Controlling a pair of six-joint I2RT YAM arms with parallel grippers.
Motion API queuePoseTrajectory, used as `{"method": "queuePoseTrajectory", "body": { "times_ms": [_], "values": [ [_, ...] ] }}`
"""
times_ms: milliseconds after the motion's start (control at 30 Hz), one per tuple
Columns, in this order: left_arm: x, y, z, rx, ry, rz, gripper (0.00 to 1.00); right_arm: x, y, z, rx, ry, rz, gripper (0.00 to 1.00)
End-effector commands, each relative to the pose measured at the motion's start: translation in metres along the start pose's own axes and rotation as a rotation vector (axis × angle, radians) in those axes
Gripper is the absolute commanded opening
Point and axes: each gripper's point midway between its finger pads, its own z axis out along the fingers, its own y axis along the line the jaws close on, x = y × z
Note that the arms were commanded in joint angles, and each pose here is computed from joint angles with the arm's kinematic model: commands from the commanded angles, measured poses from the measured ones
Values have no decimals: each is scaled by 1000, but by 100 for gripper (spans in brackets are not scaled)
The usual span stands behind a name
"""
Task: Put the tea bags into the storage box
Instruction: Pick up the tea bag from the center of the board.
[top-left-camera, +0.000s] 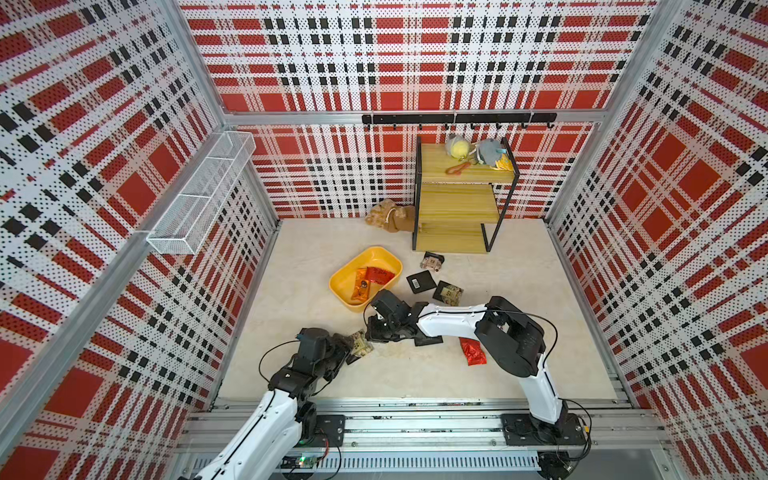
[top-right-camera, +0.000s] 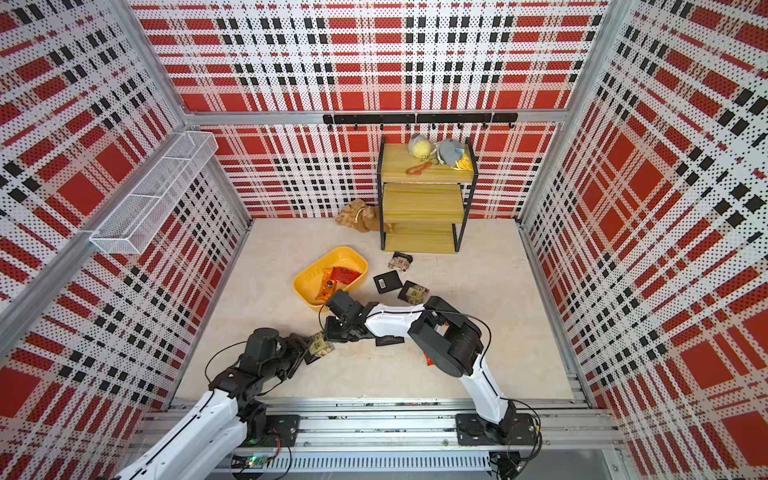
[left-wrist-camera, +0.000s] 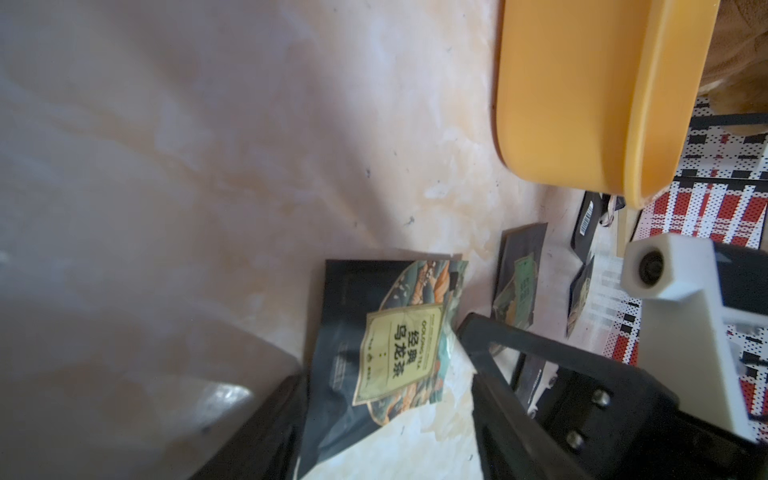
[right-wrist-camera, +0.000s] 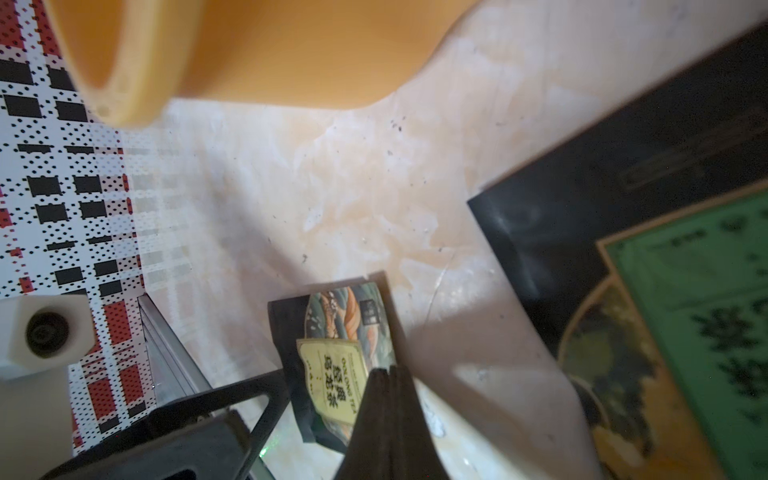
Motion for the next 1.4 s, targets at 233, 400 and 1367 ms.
{"method": "queuePoseTrajectory", "body": {
  "times_ms": [233, 400, 1367],
  "values": [
    [1, -3, -1, 17, 1, 13, 70, 2, 2, 7, 37, 29, -2, 0],
    [1, -4, 0, 28, -1, 10, 70, 8, -7, 14, 73, 58, 9, 0],
    [6, -11, 2, 56, 26, 34, 9, 11, -8, 19, 60, 83, -6, 0]
  ]
}}
